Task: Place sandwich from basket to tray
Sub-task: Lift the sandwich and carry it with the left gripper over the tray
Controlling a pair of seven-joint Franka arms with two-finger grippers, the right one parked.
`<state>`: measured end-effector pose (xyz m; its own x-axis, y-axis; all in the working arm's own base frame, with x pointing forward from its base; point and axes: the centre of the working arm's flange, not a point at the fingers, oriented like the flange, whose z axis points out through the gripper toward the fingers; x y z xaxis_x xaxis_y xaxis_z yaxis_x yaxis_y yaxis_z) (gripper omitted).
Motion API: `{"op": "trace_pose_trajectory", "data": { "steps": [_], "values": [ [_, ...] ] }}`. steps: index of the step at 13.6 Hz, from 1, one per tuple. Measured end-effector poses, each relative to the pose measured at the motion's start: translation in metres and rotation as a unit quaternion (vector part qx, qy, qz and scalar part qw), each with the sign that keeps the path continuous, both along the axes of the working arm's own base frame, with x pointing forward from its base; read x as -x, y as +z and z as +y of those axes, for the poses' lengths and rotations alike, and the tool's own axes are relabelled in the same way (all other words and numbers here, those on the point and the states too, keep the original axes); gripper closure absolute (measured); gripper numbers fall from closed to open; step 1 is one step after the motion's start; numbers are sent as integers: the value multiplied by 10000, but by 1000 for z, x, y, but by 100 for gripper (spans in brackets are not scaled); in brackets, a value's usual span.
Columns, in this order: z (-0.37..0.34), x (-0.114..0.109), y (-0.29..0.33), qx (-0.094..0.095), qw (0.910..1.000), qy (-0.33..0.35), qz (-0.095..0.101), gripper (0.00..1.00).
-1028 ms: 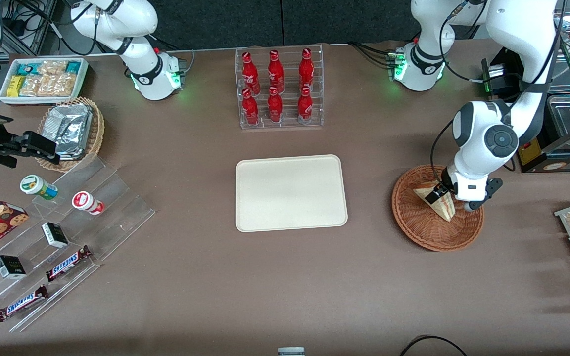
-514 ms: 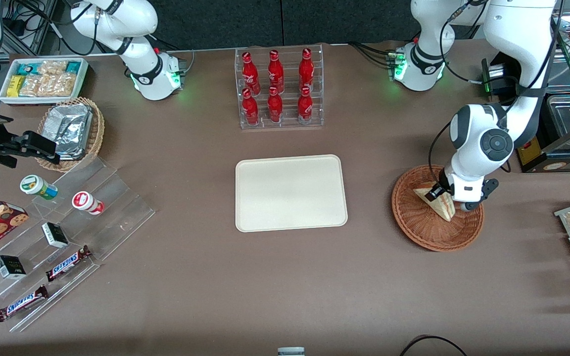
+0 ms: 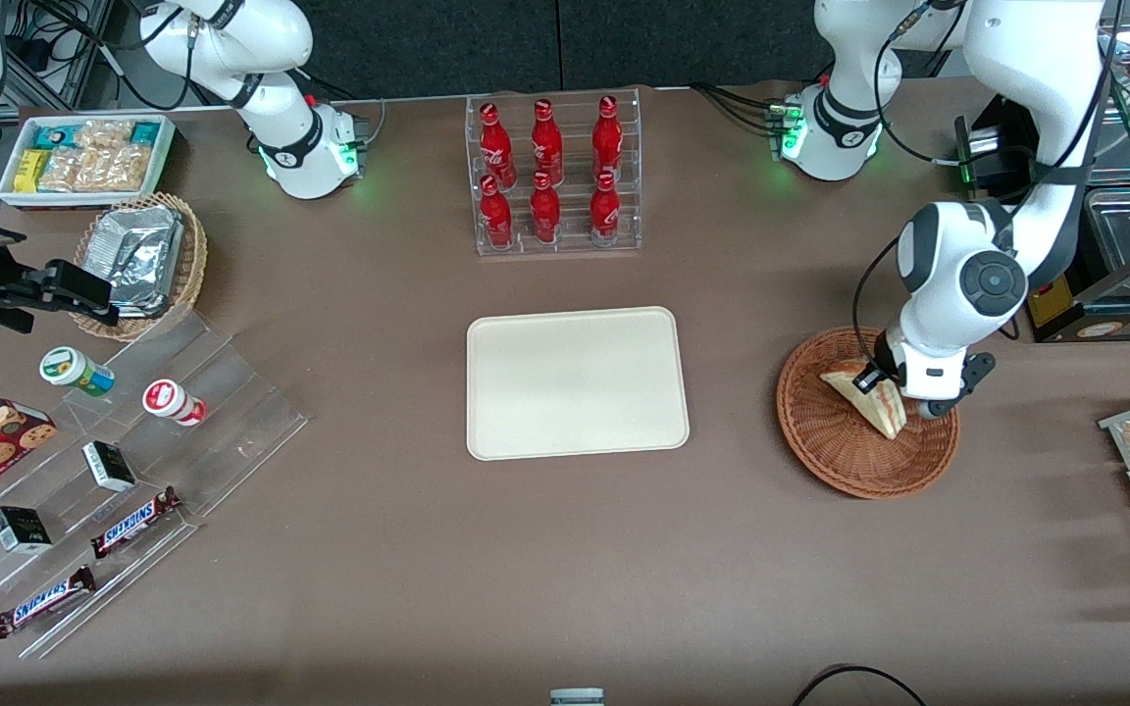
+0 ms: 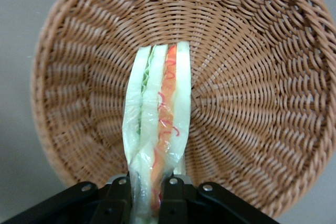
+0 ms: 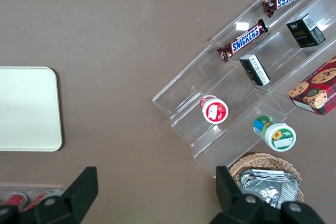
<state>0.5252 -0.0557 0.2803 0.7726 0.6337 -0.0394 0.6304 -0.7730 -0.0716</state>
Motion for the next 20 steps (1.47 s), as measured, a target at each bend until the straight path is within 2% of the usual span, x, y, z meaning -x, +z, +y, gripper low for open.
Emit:
{"op": "trace_pose_trajectory", "data": {
  "steps": [2, 5, 8, 12, 15, 18, 20],
  "values": [
    [-11, -5, 40, -61, 9995, -114, 272, 82],
    [-57, -11, 102, -121, 9975, -501, 483, 82],
    [-137, -2, 130, -177, 9929, -1080, 472, 82],
    [-248, 16, 121, -225, 9830, -1777, 400, 85],
    [-326, 25, 108, -73, 9749, -2190, 390, 85],
    [-385, 39, 86, 75, 9674, -2487, 480, 85],
    [-420, 49, 63, 64, 9613, -2702, 532, 85]
  ]
}}
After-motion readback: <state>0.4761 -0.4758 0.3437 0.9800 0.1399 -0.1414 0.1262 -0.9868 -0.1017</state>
